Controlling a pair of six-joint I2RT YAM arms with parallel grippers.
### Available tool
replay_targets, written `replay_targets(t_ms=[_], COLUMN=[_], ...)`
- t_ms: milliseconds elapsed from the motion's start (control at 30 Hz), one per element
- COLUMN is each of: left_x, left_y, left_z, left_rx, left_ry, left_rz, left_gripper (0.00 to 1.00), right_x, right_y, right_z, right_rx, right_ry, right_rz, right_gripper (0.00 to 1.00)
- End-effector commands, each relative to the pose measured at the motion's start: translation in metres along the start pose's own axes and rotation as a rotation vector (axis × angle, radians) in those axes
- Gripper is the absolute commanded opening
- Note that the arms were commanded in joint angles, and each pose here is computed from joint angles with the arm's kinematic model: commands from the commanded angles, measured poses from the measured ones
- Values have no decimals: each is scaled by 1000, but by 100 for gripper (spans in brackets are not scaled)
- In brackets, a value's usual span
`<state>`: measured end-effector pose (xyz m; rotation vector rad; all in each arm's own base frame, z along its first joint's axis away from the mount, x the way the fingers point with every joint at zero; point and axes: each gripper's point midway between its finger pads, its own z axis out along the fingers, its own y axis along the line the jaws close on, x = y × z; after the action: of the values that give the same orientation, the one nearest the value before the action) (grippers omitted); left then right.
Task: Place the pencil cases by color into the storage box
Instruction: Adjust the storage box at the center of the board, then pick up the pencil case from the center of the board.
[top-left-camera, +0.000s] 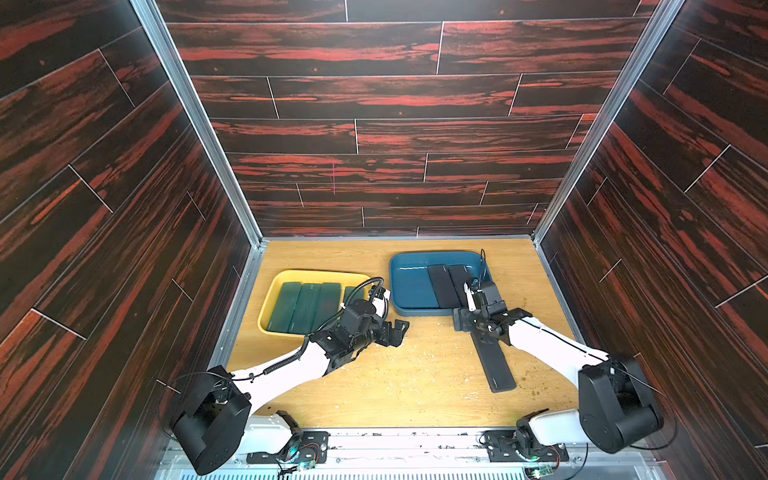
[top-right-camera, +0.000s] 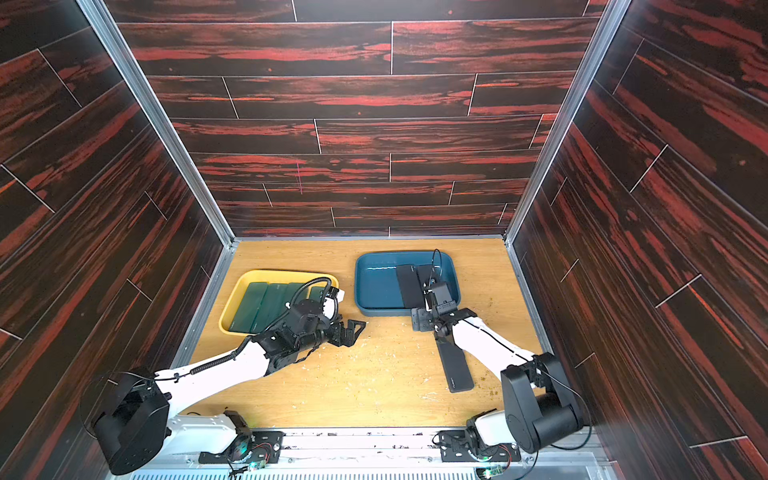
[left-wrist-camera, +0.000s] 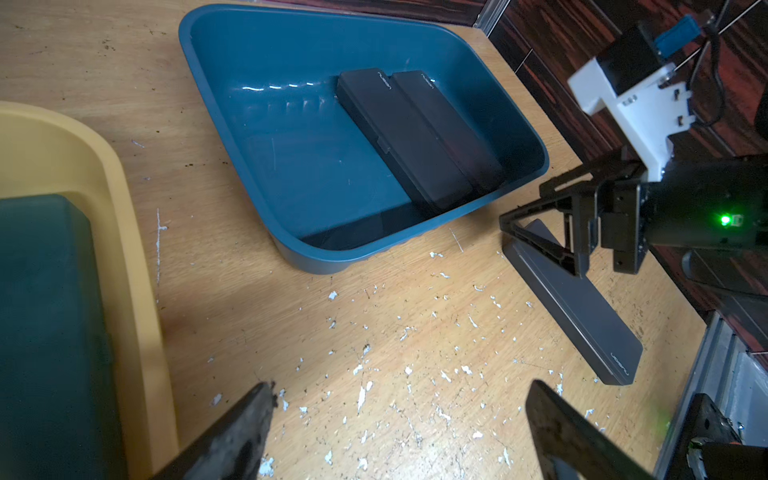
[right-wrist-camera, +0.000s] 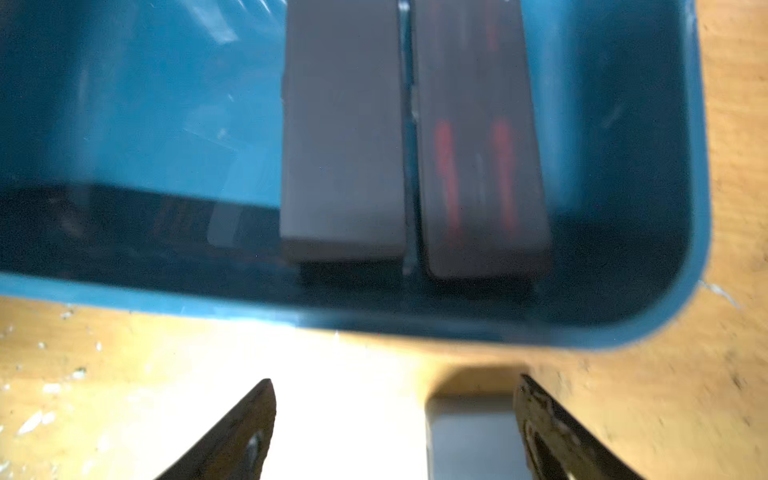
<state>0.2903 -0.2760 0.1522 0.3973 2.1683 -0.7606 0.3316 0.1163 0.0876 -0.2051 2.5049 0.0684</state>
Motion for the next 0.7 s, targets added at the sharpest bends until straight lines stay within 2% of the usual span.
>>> replay_targets(t_ms=[0,200,433,667], left_x=[-3,-3,-13,-11], left_y=[-7,-11,-21,-23], left_z=[3,3,5,9], left_rx=[36,60,101,117], left_ry=[-13,-18,-29,-24], left_rz=[17,18,28,14], left_gripper=[95,95,95,95], right_x=[20,41,65,72], right_y=[-17,-38,-42,-48], right_z=[-12,-12,-8,2], right_rx=[55,113,122,123], right_ry=[51,117,182,242], right_rz=[31,89,130,155], right_gripper=[91,91,91,91])
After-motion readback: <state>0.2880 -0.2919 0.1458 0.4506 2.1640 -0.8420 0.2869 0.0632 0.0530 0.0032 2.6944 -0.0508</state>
